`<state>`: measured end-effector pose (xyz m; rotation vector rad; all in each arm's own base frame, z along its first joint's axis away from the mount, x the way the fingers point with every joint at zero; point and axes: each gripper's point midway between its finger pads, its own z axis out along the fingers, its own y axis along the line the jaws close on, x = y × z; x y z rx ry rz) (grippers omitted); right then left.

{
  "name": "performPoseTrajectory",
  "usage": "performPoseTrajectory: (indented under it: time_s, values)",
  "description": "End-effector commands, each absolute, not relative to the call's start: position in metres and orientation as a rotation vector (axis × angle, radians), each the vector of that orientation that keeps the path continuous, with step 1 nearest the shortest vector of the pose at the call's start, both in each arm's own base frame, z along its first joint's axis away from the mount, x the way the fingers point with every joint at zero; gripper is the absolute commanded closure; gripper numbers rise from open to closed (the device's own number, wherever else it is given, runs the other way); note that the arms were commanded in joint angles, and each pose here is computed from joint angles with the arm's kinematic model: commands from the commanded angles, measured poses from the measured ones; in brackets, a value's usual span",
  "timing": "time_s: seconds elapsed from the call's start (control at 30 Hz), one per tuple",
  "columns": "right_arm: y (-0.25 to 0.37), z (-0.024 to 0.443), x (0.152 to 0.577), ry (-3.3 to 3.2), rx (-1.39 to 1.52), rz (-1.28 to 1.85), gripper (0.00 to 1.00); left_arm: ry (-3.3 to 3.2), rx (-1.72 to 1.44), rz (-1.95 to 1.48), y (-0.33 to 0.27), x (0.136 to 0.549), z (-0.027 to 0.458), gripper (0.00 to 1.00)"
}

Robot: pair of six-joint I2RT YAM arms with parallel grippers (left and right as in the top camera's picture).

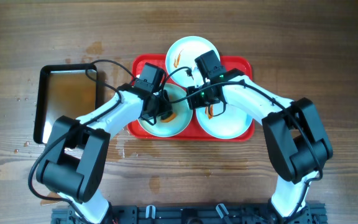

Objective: Clean dirty plates on tray and stack at the side
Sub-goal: 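Scrub the lower-left plate with the sponge while the right gripper holds the rim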

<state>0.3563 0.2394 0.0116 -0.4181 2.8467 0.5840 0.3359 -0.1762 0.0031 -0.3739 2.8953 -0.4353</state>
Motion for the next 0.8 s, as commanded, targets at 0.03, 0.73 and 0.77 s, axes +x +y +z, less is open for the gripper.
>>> performPoseTrajectory:
  time_s: [0.03,0.73,0.77]
  values:
    - [0.241,0.005,0.353,2.866,-0.417,0.591,0.96,2.881,-0.438,0.048,-0.116,0.326,-0.018,0.96]
    - [0.241,0.004,0.353,2.866,-0.417,0.591,0.96,2.564,-0.463,0.492,-0.046,0.336,0.071,0.96]
    - [0.241,0.004,0.353,2.866,-0.416,0.591,0.96,2.547,-0.468,0.473,-0.047,0.337,0.078,0.96]
